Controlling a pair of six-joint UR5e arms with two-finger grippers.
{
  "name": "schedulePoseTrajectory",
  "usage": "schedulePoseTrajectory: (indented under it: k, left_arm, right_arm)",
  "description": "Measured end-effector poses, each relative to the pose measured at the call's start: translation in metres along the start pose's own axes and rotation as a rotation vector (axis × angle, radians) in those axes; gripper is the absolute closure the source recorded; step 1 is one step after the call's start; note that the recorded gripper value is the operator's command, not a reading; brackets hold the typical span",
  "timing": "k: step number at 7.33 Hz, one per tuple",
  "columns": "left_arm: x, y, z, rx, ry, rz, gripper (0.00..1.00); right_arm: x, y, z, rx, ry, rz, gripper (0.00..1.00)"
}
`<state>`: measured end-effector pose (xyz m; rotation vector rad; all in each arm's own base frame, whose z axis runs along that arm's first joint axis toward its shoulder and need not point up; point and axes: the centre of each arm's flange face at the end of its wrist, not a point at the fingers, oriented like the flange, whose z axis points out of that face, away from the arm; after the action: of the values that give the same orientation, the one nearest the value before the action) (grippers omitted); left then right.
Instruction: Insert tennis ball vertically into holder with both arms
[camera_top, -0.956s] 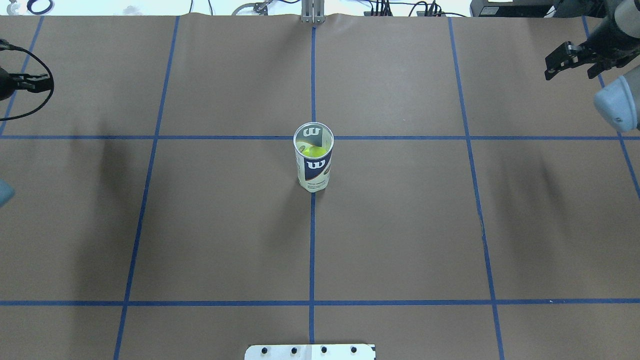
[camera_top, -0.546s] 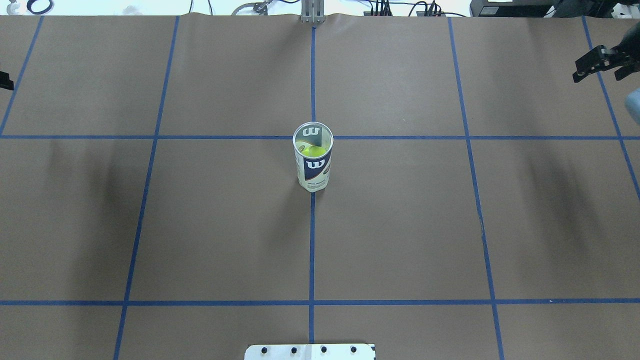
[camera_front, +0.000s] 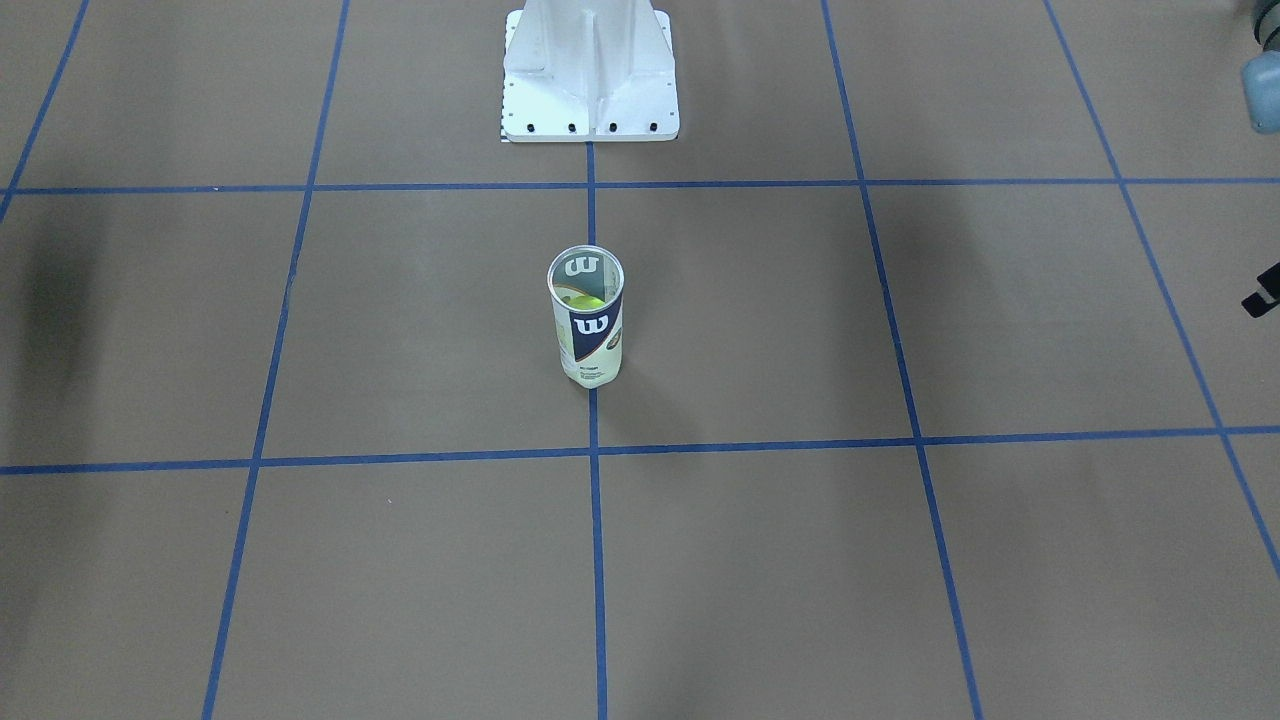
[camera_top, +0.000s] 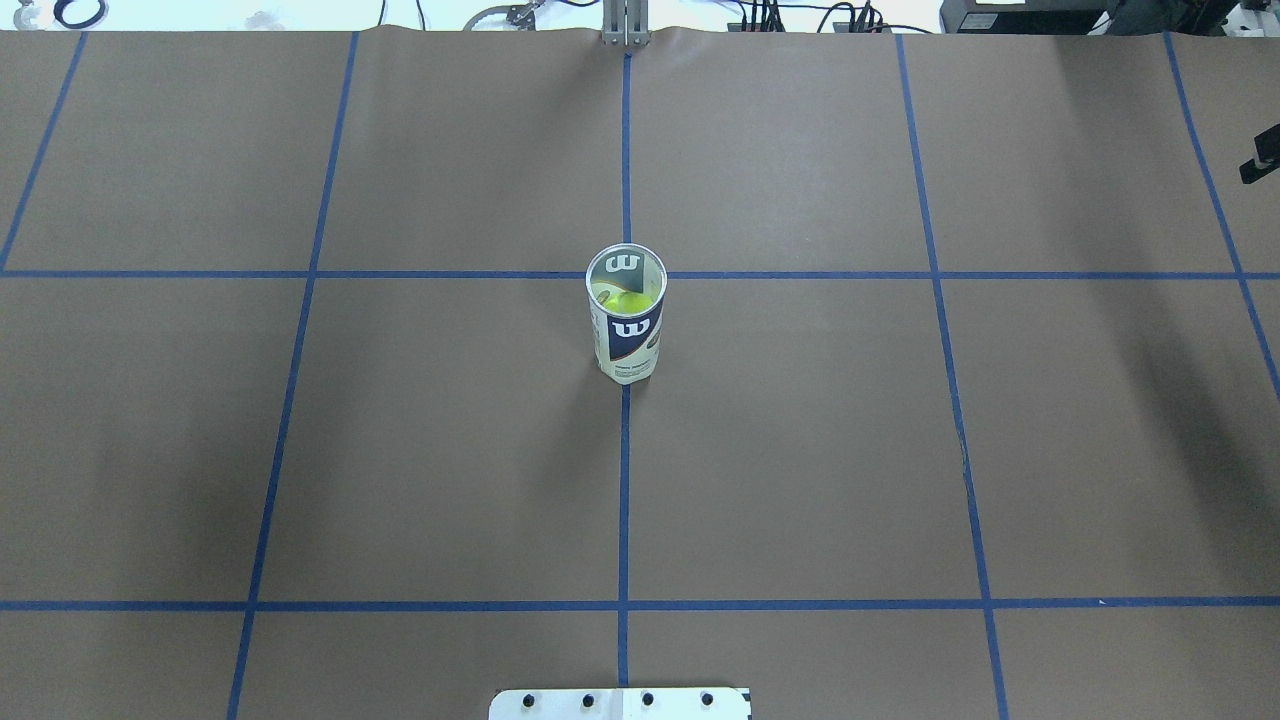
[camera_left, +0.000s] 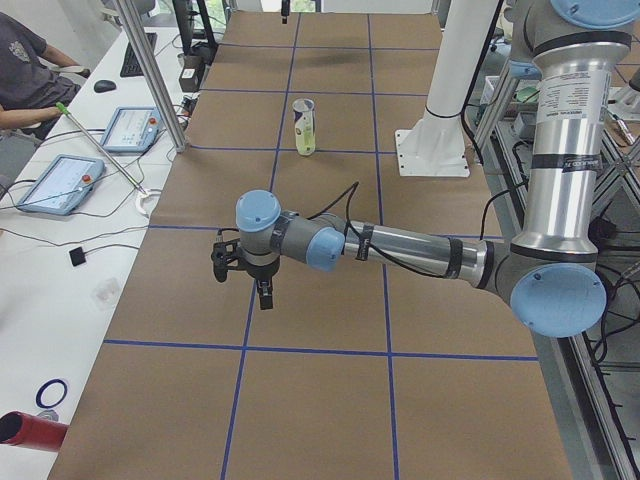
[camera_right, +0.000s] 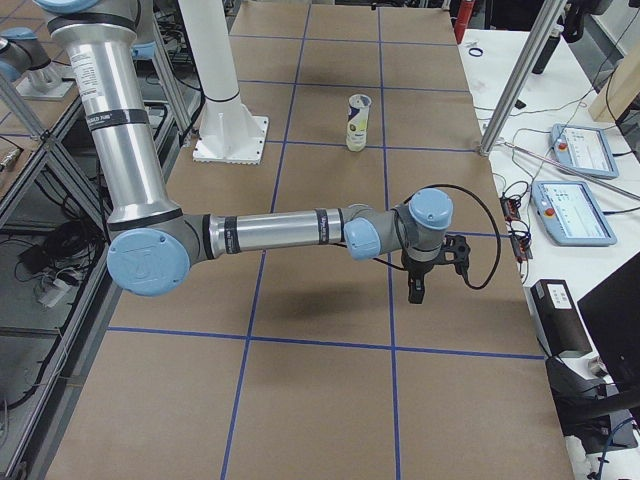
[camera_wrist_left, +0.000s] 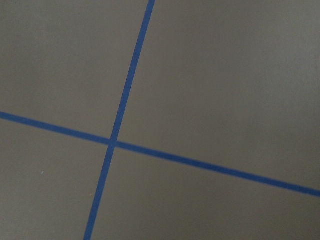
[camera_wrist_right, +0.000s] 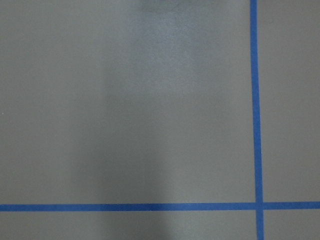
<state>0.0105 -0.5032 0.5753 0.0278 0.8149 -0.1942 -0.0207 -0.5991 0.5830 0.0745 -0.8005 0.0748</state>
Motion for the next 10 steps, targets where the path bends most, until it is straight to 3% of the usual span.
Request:
schedulePoseTrajectory:
  k: [3, 10]
  left_arm:
    - [-0.05, 0.028, 0.007, -0.034, -0.025, 0.19, 0.0]
    - [-0.078, 0.024, 0.017, -0.047, -0.033, 0.175, 0.0]
  right_arm:
    - [0.03, 0.011, 0.009, -0.036, -0.001, 0.031, 0.01]
    - [0.038, 0.01, 0.006, -0.095, 0.028, 0.1, 0.01]
